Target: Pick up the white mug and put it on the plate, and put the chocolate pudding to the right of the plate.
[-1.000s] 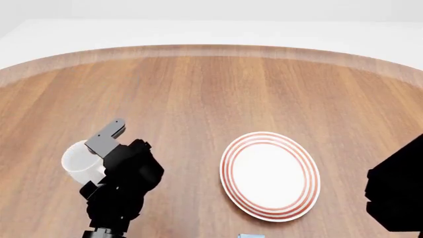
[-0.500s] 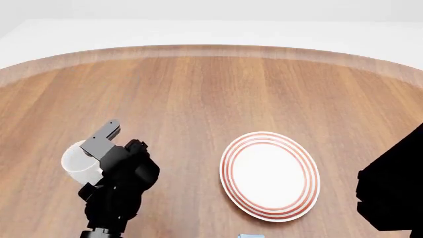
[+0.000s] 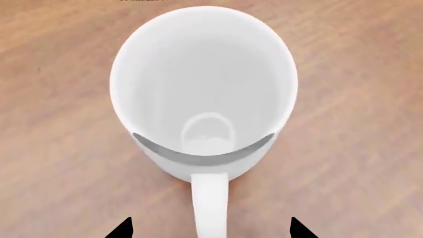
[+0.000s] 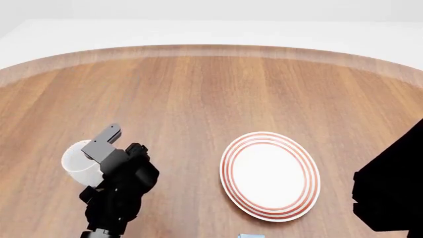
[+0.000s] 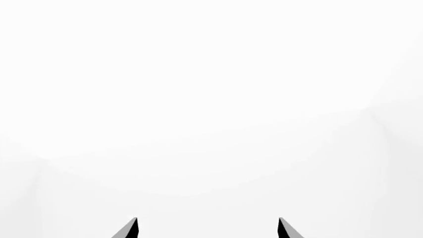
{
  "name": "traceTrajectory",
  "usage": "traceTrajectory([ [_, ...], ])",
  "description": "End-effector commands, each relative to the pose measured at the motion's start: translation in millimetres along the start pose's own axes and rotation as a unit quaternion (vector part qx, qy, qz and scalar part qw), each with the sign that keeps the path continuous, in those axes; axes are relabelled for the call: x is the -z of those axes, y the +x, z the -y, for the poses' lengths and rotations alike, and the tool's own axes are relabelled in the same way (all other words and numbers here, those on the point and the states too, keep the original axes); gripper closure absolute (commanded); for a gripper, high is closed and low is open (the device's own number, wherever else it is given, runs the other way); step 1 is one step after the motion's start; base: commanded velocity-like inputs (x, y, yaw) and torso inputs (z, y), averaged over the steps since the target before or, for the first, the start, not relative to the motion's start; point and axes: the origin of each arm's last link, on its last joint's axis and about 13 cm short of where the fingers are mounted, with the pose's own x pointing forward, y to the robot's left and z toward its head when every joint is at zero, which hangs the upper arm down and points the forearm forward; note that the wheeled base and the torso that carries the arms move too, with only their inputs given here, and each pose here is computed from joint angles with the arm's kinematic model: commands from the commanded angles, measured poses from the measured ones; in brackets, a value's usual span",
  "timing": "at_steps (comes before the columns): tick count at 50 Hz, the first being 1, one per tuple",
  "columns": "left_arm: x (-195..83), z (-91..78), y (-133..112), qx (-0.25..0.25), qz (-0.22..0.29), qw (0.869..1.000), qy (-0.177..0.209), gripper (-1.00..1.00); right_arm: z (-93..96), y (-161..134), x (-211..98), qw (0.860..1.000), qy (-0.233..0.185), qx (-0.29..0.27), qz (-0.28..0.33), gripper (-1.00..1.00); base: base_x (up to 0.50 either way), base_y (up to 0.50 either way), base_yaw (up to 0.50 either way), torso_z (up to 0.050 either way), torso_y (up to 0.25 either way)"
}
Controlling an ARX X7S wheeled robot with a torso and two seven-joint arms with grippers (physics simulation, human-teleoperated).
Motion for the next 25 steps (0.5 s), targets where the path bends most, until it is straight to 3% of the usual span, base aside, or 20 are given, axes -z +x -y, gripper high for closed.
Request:
traceTrajectory([
  [1,2.9,3.2,-0.2,0.02,-0.002,1.0,0.003,1.0,2.0,0.2,1.0,1.0,-0.014,-0.003,0.006,-1.0,0.0,0.0,0.0,0.0,0.0],
  [25,6.7,0.1,4.6,0.006,0.003,1.0,0.011,1.0,1.9,-1.5,3.7,1.0,-0.015,-0.007,-0.001,-1.0,0.0,0.0,0.0,0.0,0.0],
])
